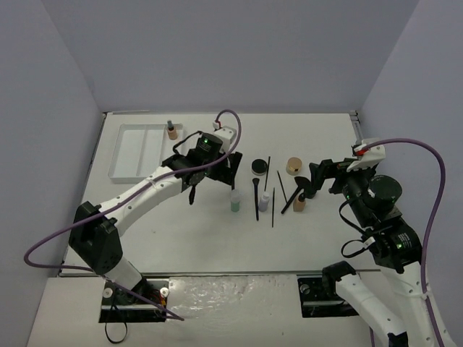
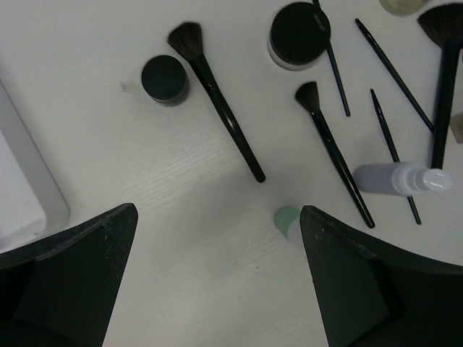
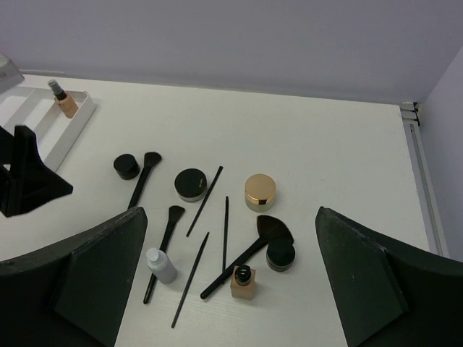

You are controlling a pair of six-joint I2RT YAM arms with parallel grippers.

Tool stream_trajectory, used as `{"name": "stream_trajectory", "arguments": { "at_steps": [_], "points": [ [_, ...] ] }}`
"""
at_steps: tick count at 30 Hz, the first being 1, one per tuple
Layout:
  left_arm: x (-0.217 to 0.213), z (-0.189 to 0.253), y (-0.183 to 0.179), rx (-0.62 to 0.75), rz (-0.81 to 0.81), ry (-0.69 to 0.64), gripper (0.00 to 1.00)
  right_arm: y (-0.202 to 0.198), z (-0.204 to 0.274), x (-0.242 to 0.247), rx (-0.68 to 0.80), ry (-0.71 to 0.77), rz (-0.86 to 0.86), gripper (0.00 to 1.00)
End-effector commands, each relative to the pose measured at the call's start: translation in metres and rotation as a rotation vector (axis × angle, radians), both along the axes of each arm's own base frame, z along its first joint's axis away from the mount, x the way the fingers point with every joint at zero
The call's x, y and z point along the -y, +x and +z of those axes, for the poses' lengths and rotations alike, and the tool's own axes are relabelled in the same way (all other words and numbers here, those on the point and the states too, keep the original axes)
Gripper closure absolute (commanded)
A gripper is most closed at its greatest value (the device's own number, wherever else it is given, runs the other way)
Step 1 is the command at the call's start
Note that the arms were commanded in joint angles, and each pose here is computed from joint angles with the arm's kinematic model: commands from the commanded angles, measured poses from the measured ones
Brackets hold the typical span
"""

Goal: Organize the makeup

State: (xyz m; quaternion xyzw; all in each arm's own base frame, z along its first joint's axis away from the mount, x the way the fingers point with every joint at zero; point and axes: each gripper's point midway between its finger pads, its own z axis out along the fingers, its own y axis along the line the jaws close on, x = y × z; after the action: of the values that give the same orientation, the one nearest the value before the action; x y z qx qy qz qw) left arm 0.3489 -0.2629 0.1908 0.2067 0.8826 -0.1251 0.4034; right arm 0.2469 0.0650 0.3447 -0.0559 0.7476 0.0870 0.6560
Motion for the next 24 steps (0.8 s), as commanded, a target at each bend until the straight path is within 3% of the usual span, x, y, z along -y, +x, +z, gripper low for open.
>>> {"name": "stream_trajectory", "arguments": {
  "at_steps": [1, 6, 14, 24],
  "points": [
    [0.027, 0.017, -0.026, 0.034, 0.009, -0.069, 0.06, -0.001, 0.014, -0.012, 0.062, 0.002, 0.074, 0.0],
    [0.051, -0.007, -0.047, -0.002, -0.01, -0.044, 0.06, -0.006, 0.014, -0.011, 0.07, 0.0, 0.078, 0.0],
    [0.055, -0.042, -0.056, -0.044, 0.028, -0.013, 0.09, -0.013, 0.012, -0.008, 0.071, -0.007, 0.074, 0.0],
    [0.062, -0.075, -0.047, -0.06, 0.044, 0.037, 0.28, -0.017, 0.014, -0.005, 0.076, -0.007, 0.067, 0.0]
  ]
}}
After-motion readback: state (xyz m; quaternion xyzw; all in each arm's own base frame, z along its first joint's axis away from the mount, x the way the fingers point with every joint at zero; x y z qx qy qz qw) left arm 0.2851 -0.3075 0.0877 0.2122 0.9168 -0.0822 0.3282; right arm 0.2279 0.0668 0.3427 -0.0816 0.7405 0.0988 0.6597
